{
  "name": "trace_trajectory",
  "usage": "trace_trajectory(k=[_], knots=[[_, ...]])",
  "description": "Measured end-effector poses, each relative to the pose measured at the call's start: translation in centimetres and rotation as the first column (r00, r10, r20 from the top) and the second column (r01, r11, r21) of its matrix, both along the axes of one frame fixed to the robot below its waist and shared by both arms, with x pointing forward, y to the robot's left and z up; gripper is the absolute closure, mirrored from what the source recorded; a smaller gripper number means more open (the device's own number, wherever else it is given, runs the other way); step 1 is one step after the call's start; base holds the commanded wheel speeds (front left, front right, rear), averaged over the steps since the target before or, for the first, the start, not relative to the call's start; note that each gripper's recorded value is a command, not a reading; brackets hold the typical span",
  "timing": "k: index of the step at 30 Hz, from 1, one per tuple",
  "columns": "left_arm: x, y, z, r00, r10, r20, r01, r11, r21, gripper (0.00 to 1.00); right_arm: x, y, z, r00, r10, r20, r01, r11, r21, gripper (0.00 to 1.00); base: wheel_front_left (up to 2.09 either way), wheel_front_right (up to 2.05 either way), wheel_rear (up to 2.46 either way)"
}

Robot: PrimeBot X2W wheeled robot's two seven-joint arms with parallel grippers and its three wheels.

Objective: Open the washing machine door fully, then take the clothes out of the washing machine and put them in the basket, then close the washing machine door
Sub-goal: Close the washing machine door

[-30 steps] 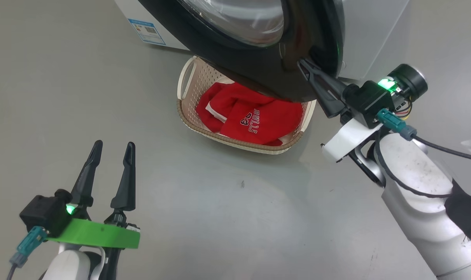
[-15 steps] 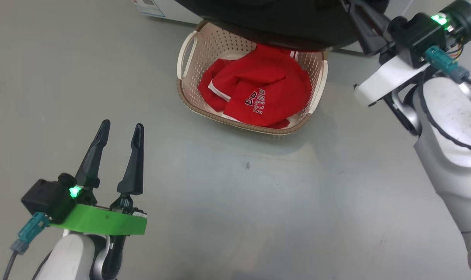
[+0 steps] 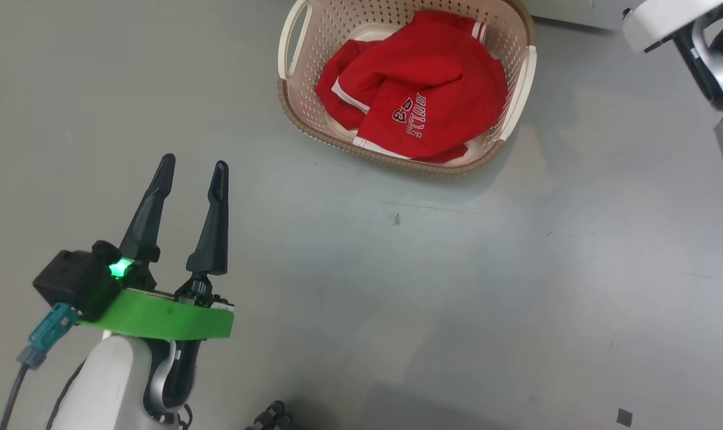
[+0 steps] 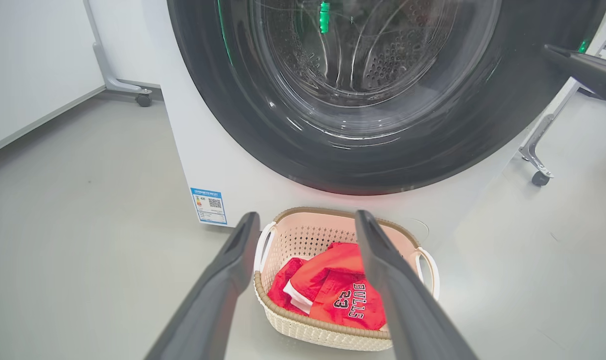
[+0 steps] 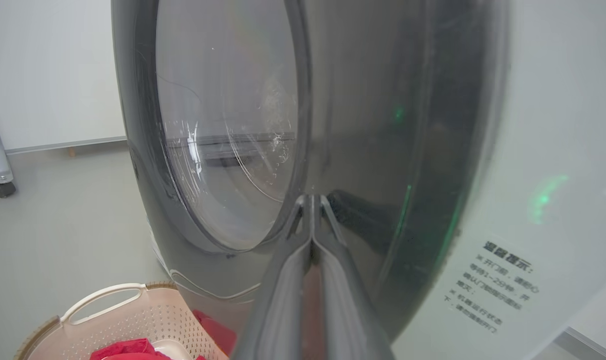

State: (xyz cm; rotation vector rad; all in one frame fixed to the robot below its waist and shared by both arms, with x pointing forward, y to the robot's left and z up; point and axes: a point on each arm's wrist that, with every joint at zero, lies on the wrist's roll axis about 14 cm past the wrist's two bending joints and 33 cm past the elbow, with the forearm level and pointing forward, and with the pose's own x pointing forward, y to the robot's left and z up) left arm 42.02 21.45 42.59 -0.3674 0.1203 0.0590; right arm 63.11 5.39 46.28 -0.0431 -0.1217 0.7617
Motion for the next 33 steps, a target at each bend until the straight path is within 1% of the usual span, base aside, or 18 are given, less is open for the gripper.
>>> trace_trajectory(k=[8, 15, 26, 33], knots=[[0.6, 0.5, -0.5, 1.000, 0.007, -0.010, -0.007, 1.000, 0.016, 0.00, 2.6, -0.4, -0.5, 0.999, -0.031, 0.009, 0.031, 0.999, -0.013, 1.00, 0.00, 0.00, 0.00], [0.5, 0.6, -1.1, 0.999, 0.018, -0.029, -0.018, 1.000, 0.013, 0.00, 3.4, 0.2, -0.7, 1.000, -0.029, 0.010, 0.029, 1.000, -0.009, 1.00, 0.00, 0.00, 0.00], [0.3, 1.3, -0.4, 0.999, 0.038, -0.014, -0.038, 0.999, 0.019, 0.00, 3.1, 0.0, -0.5, 0.999, -0.046, 0.003, 0.046, 0.999, 0.003, 1.00, 0.00, 0.00, 0.00], [0.5, 0.9, 0.8, 0.999, 0.025, 0.022, -0.025, 1.000, 0.011, 0.00, 2.0, -1.6, -1.2, 0.997, -0.072, -0.018, 0.071, 0.997, -0.037, 1.00, 0.00, 0.00, 0.00]])
